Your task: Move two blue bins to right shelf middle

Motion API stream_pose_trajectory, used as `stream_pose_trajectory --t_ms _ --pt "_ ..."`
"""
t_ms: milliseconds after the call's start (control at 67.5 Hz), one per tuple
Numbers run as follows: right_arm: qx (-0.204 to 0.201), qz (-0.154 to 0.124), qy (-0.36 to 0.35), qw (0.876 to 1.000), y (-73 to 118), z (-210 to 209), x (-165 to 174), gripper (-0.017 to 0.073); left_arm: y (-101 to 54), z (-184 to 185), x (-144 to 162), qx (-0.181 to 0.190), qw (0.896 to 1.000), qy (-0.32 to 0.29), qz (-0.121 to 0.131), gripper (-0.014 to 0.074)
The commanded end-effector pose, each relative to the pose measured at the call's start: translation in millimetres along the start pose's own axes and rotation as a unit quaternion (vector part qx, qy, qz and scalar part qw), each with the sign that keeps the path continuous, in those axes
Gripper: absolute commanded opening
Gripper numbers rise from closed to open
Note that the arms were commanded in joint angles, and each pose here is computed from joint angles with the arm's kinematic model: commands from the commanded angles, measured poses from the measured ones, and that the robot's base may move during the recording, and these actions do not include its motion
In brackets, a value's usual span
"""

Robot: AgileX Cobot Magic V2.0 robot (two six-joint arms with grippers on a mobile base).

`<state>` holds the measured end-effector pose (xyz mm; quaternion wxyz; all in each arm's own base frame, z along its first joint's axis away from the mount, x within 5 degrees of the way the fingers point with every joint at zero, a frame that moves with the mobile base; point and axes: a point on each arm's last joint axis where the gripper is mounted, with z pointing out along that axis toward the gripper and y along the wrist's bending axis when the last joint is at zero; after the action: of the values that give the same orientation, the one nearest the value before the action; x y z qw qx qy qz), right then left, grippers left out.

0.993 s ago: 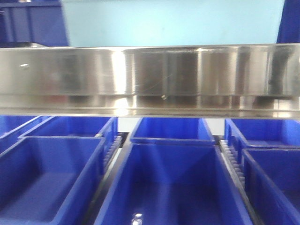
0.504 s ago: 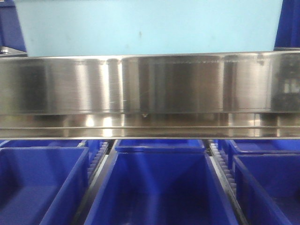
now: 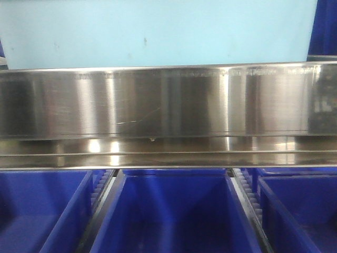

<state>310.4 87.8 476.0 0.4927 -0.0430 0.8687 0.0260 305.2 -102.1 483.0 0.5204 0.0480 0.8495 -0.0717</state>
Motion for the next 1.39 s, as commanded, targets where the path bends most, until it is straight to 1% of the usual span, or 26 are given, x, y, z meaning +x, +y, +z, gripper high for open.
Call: stream_pose_trajectory --t_ms 0,163,682,800,830,860,904,963,993,1052,1067,1127,1201,1260,1290,1379 --pt "-0.003 0.009 -0.029 1.0 0.6 -2 -6 -0.0153 -6.9 -12 -10 0.027 0.999 -0.039 -0.009 -0.0111" --pt "-0.003 0.009 -0.029 1.0 0.6 -2 -6 -0.0153 -6.1 -12 -10 0.023 0.999 -0.041 -0.005 -0.0111" --pt "-0.003 0.009 -0.029 1.0 0.6 -2 -6 -0.0153 -6.6 -12 -10 0.025 0.999 -0.039 -0.008 -0.0111" --pt "-0.01 0.009 -0.053 0.998 1.7 -3 -11 -0.0153 -8.6 -13 -8 0.037 0.999 -0.027 -0.02 -0.0111" --pt "-0.01 0.008 -0.059 0.998 1.4 -5 -12 -0.0153 -9.3 -14 -8 0.041 0.999 -0.018 -0.029 -0.0111" --pt "-0.009 0.006 -0.065 0.998 1.5 -7 -13 -0.0153 -10.3 -15 -6 0.046 0.998 -0.007 -0.047 -0.0111" --pt "-0.007 -0.007 -0.075 0.997 4.6 -9 -14 -0.0153 -10.8 -16 -6 0.05 0.997 0.0 -0.065 -0.0111" --pt "0.005 -0.027 -0.086 0.996 8.9 -14 -15 -0.0153 -10.8 -17 -6 0.049 0.996 0.003 -0.068 -0.0111" --pt "0.01 -0.032 -0.085 0.996 13.0 -16 -14 -0.0153 -10.8 -17 -7 0.05 0.996 0.001 -0.068 -0.0111" --pt "0.021 -0.033 -0.084 0.996 18.1 -19 -13 -0.0153 -10.7 -17 -6 0.049 0.996 0.004 -0.072 -0.0111" --pt "0.029 -0.035 -0.085 0.995 18.5 -19 -13 -0.0153 -10.7 -17 -6 0.048 0.996 0.007 -0.073 -0.0111" --pt "0.042 -0.023 -0.085 0.995 22.4 -21 -12 -0.0153 -10.3 -14 -2 0.043 0.996 0.023 -0.074 -0.0111" --pt "0.053 -0.005 -0.089 0.995 25.7 -21 -9 -0.0153 -8.8 -11 1 0.031 0.997 0.036 -0.067 -0.0111" --pt "0.052 0.004 -0.086 0.995 27.8 -18 -6 -0.0153 -8.0 -9 1 0.027 0.997 0.031 -0.063 -0.0111" --pt "0.051 0.011 -0.084 0.995 27.9 -17 -4 -0.0153 -8.3 -8 2 0.028 0.997 0.028 -0.064 -0.0111" --pt "0.046 0.022 -0.078 0.996 29.0 -10 7 -0.0153 -8.2 -5 5 0.027 0.997 0.031 -0.067 -0.0111"
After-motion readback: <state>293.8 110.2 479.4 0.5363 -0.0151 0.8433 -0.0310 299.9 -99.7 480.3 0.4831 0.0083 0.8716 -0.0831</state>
